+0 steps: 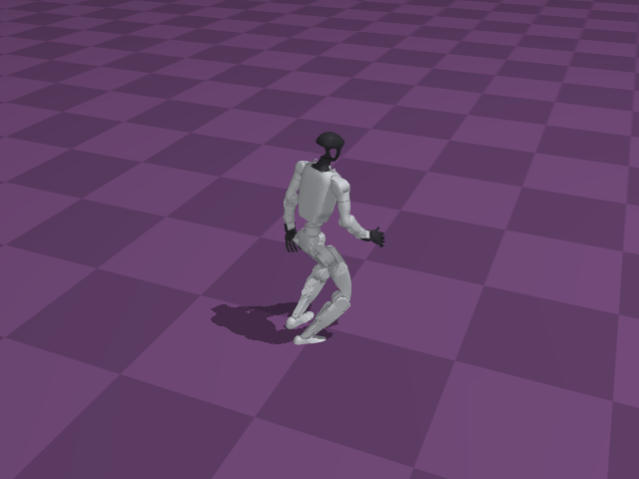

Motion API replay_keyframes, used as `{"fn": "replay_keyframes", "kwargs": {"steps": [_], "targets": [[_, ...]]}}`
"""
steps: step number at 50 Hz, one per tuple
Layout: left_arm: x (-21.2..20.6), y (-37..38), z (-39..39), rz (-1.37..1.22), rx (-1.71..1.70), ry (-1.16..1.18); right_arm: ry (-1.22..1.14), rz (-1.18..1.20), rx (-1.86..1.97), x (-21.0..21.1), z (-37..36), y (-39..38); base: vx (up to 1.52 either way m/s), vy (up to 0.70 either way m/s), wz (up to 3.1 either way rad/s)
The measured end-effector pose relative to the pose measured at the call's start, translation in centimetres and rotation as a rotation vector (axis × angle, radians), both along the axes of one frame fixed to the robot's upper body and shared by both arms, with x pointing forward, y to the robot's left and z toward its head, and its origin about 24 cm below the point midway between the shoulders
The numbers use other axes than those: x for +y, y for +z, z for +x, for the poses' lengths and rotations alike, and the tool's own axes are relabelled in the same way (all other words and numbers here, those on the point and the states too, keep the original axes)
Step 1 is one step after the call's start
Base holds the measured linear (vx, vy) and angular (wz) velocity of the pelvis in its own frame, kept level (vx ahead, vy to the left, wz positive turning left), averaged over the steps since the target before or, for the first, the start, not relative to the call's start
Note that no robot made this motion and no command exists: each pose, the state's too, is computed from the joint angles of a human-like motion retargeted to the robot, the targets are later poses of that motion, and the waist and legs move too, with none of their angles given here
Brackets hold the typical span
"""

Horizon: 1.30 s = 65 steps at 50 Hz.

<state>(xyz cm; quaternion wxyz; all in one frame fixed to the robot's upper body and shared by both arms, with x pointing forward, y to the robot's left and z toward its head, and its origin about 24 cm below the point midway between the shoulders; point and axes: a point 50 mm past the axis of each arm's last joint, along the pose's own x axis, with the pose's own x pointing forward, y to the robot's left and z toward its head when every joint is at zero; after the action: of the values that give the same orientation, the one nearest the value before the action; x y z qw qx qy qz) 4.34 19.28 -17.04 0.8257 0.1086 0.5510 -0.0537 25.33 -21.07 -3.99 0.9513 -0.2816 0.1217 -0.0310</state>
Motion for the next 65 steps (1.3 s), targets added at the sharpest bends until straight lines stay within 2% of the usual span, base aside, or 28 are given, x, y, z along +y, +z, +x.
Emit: {"fn": "replay_keyframes", "kwargs": {"steps": [8, 20, 25, 35, 45, 55, 60, 65], "targets": [[-0.9, 0.2, 0.7, -0.037, -0.061, 0.107, -0.006, 0.061, 0.112, 0.5, -1.7, -2.3, -0.02, 0.08, 0.74], [0.9, 4.2, 12.2, 0.069, -0.457, 0.176, -0.071, 0.106, 0.486, 0.2, -9.1, -8.6, -0.02, 0.1, 0.44], [1.3, 6.5, 15.8, 0.095, -0.597, 0.147, -0.077, 0.129, 0.506, 0.3, -10.1, -9.0, -0.07, 0.05, 0.45], [0.4, 7.9, 17.7, 0.104, -0.689, 0.031, -0.096, 0.159, 0.47, 0.6, -10.1, -8.7, -0.1, -0.03, 0.48], [-0.3, 4.9, 13.4, 0.135, -0.528, 0.005, -0.138, 0.048, 0.449, -1.3, -9.9, -8.4, -0.19, -0.1, 0.34], [-0.4, 0.5, 2.6, 0.04, -0.098, -0.021, -0.15, -0.056, 0.296, -4.5, -5.3, -5.0, -0.26, -0.05, 0.38], [-0.6, 0.0, -1.0, -0.035, 0.008, -0.004, -0.12, -0.064, 0.241, -4.6, -3.7, -3.7, -0.3, -0.01, -0.08], [-1.1, 0.2, -0.2, -0.075, -0.032, -0.01, -0.062, -0.049, 0.254, -3.3, -3.6, -3.9, -0.33, 0.05, -0.1]]}}
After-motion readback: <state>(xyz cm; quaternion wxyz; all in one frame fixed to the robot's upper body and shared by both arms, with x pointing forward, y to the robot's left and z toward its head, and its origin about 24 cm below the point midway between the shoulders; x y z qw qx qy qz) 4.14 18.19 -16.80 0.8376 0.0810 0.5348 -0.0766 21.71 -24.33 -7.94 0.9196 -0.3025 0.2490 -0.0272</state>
